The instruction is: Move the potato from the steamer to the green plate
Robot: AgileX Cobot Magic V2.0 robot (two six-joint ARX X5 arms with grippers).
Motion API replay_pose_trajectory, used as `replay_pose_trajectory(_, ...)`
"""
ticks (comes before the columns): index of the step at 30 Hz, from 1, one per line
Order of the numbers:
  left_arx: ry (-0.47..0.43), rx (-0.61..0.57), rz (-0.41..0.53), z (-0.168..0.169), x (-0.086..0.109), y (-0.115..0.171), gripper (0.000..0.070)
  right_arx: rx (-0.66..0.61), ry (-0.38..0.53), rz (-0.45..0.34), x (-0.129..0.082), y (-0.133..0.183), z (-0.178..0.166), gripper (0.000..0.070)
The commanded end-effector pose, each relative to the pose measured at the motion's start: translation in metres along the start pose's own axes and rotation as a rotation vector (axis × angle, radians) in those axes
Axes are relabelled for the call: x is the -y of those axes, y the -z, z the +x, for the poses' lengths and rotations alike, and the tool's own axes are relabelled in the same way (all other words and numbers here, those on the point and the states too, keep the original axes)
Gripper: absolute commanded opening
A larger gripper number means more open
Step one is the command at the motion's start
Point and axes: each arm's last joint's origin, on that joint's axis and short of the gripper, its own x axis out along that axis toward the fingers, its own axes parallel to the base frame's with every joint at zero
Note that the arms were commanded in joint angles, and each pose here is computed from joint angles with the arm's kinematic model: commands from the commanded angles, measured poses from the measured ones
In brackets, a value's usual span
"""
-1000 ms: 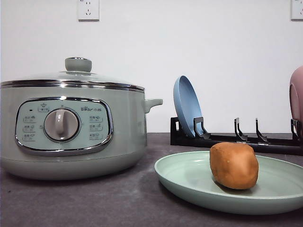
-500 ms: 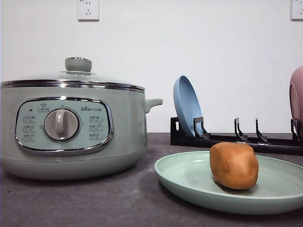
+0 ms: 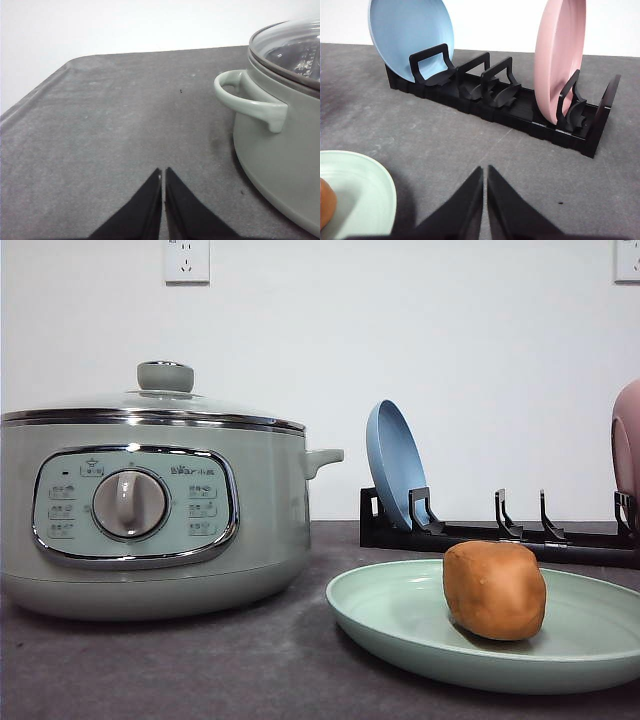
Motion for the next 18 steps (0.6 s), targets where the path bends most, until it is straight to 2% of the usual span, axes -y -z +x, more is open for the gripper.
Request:
replay_pose_trajectory(1,-0.001,-0.023,-0.002,0.0019,0.0006,0.0069,0.0003,0.003,0.001,0.013,0.0001,0.0007,0.0002,0.0)
replay_pose_trajectory(18,-0.001,-0.023,-0.002,0.0019,0.0006,0.0069,0.0003,0.003,0.001,0.013,0.0001,0.0007,0.0002,0.0)
